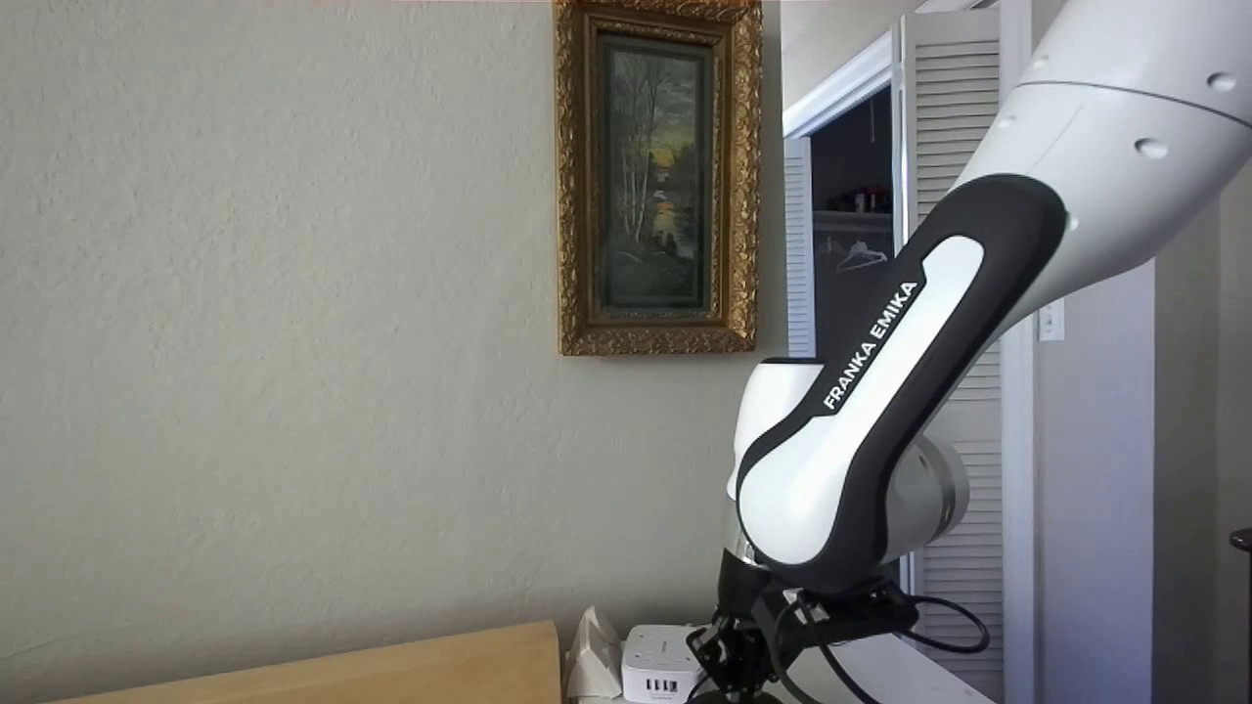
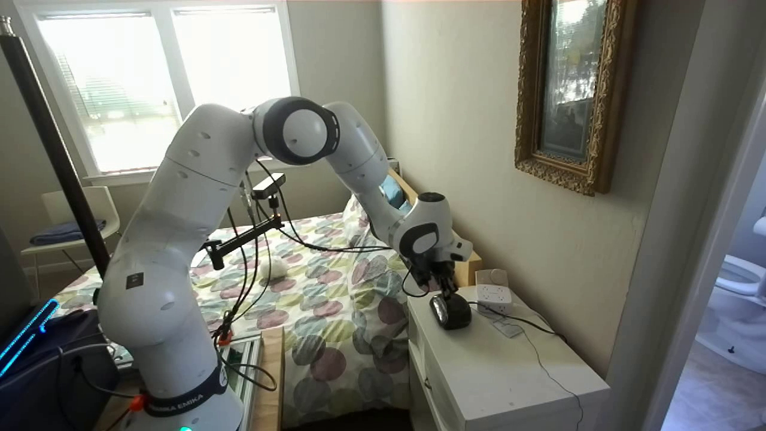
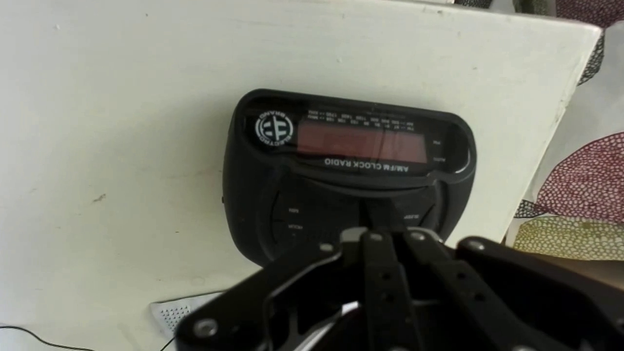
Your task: Press the button on the black object
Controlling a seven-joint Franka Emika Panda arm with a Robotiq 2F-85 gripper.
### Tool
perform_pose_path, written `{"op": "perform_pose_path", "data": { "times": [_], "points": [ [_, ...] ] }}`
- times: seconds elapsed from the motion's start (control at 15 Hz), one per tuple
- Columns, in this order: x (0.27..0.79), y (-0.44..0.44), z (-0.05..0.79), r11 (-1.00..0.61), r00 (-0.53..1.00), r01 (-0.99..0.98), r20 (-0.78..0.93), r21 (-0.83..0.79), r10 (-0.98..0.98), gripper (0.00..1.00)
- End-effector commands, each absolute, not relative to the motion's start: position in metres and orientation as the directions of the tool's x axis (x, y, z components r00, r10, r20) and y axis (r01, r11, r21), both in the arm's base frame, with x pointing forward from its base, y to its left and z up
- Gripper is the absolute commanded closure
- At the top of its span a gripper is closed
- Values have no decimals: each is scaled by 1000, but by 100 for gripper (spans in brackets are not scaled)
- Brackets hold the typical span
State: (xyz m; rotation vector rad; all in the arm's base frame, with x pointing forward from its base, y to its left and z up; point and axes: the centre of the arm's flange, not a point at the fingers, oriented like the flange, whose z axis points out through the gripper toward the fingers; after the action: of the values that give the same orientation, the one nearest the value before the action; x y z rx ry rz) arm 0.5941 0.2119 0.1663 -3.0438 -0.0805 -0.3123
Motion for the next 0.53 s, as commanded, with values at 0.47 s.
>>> {"op": "perform_pose_path", "data": {
  "times": [0.47],
  "points": [
    [597,219,151,-999,979,33,200,-22,28,100]
  ]
}}
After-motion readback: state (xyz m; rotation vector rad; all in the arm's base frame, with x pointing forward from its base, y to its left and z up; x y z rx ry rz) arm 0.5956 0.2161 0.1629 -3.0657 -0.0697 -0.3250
